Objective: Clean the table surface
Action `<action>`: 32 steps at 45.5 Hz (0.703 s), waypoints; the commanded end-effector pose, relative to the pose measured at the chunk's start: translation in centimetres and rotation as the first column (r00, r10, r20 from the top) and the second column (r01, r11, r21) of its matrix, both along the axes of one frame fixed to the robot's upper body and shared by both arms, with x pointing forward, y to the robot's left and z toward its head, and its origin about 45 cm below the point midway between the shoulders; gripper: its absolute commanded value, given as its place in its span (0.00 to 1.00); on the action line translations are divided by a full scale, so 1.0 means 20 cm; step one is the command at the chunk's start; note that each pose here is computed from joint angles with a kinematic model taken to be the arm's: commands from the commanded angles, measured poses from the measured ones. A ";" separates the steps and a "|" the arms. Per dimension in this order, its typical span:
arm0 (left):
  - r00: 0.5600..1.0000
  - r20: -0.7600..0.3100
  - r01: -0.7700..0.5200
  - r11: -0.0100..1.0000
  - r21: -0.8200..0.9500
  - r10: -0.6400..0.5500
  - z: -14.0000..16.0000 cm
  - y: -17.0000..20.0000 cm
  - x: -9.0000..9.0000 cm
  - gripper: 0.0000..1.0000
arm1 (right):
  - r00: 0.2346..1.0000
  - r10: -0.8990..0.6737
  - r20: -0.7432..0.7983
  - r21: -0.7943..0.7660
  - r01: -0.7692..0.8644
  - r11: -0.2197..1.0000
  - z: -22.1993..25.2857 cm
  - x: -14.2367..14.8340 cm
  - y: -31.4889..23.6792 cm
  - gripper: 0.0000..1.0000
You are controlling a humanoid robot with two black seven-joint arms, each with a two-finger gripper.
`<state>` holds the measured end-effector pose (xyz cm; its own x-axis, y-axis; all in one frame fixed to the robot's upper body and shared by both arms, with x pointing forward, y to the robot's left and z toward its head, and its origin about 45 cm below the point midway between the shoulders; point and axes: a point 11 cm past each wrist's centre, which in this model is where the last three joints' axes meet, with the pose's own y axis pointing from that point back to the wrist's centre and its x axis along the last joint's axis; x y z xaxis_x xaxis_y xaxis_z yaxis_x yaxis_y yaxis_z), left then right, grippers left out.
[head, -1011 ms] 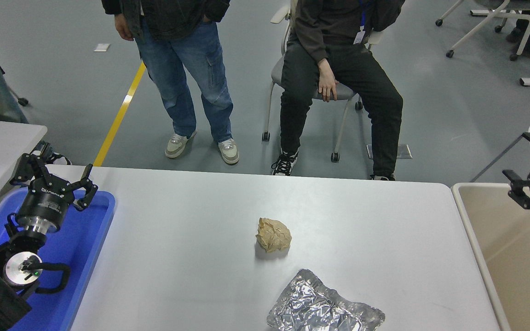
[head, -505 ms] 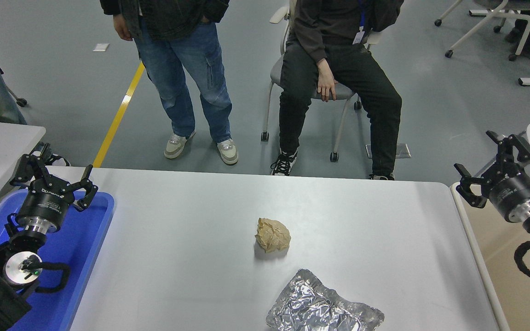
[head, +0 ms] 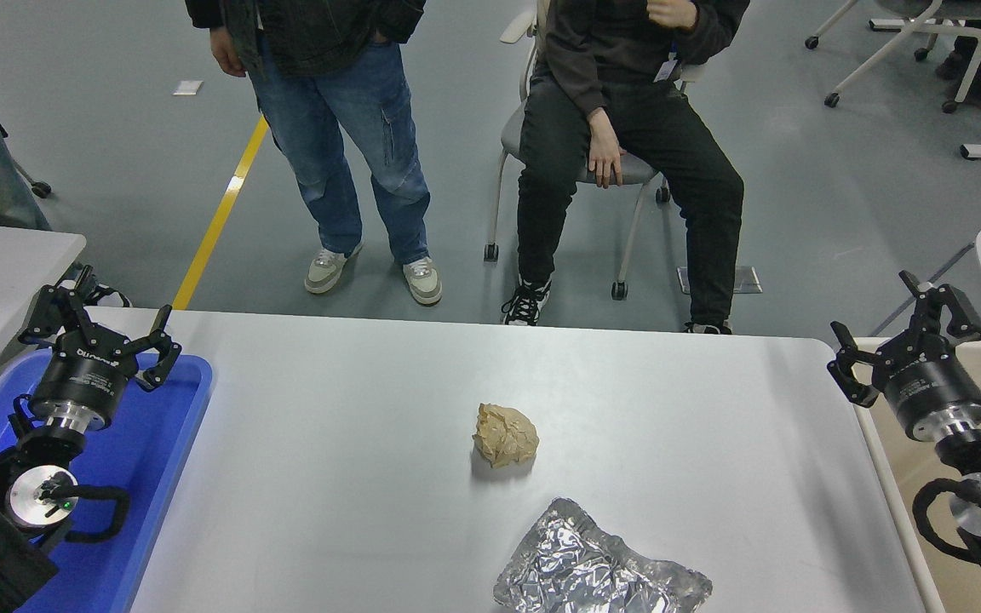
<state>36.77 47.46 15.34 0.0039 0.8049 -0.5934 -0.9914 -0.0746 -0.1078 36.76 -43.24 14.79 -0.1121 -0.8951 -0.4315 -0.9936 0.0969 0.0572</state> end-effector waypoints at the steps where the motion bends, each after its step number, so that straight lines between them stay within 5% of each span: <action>1: 1.000 0.000 0.000 1.000 0.000 0.000 0.00 0.00 0.00 1.00 | 0.999 -0.034 0.030 0.026 0.033 0.999 -0.07 -0.02 0.06 0.98; 32: 1.000 -0.001 0.000 1.000 0.000 0.000 0.00 0.00 0.00 1.00 | 0.997 -0.050 0.059 -0.001 0.050 0.999 -0.11 -0.06 0.07 0.98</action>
<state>36.77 47.46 15.34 0.0040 0.8049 -0.5934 -0.9914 -0.0746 -0.1079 35.74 -42.97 13.46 -0.1506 -0.8820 -0.4466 -0.9843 0.1758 -0.0152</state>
